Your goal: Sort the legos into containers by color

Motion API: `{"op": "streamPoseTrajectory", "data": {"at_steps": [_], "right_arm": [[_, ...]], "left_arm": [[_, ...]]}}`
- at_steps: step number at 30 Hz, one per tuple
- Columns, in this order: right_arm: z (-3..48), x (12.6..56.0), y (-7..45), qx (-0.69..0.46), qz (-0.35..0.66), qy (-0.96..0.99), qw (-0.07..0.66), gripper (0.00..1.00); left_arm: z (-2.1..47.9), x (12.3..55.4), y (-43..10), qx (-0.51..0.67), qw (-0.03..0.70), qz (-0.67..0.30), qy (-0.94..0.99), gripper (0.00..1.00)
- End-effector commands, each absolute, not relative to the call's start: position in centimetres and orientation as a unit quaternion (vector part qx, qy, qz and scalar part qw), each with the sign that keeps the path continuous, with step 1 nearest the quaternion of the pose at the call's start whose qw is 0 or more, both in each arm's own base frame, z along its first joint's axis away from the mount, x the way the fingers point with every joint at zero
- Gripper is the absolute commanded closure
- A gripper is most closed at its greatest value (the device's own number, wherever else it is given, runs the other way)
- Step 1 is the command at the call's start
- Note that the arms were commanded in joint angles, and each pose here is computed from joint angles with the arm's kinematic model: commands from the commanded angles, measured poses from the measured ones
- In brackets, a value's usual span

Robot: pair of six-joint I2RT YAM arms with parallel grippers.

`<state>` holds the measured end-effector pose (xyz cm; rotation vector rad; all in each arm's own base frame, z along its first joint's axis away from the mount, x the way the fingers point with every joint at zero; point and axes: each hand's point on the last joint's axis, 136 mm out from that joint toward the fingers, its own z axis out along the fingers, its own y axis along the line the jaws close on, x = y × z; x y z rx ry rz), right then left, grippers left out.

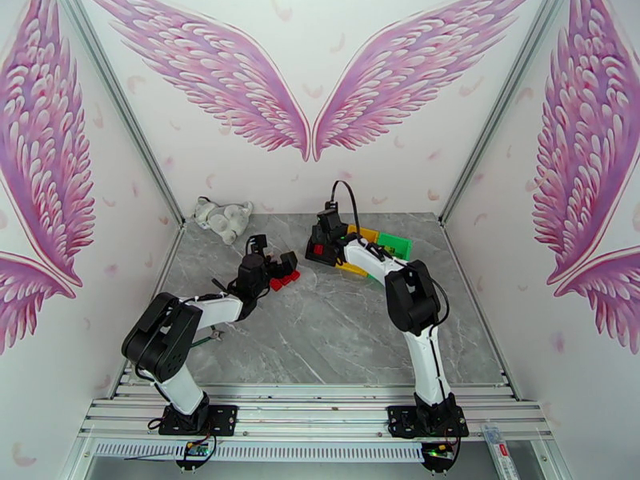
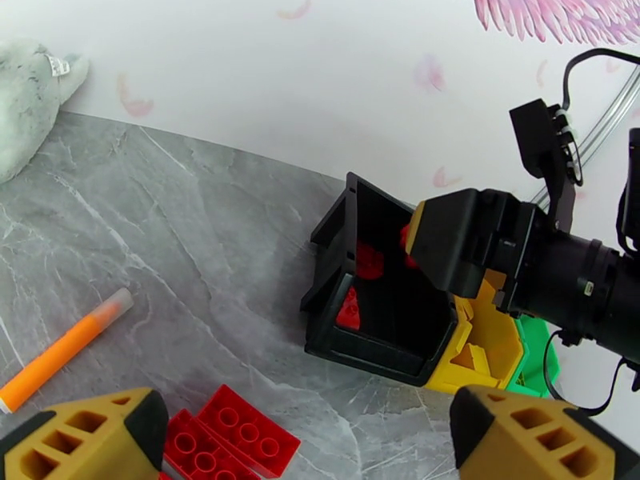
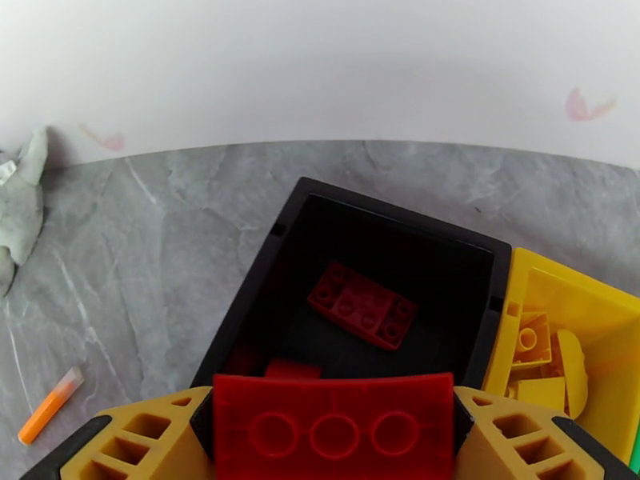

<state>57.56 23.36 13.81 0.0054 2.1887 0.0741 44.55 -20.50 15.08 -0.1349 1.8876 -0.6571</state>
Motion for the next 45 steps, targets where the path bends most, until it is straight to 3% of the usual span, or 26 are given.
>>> {"op": "streamPoseTrajectory", "data": {"at_steps": [1,14,30,45], "right_arm": [[14.2,57.6,23.6,-0.001,0.028,0.892,0.451,0.14],[15.7,52.0,27.6,-0.06,0.092,0.882,0.458,0.11],[8.4,40.6,39.8,-0.197,0.207,0.889,0.357,0.07],[3.7,38.6,42.5,-0.225,0.203,0.898,0.318,0.1]], "left_arm": [[16.3,44.2,-20.2,-0.053,0.553,-0.275,0.785,0.01],[16.7,41.2,-16.6,-0.077,0.569,-0.235,0.784,0.01],[16.8,37.6,-10.7,-0.132,0.579,-0.208,0.777,0.01],[17.0,34.5,-7.3,-0.157,0.586,-0.185,0.773,0.01]]}}
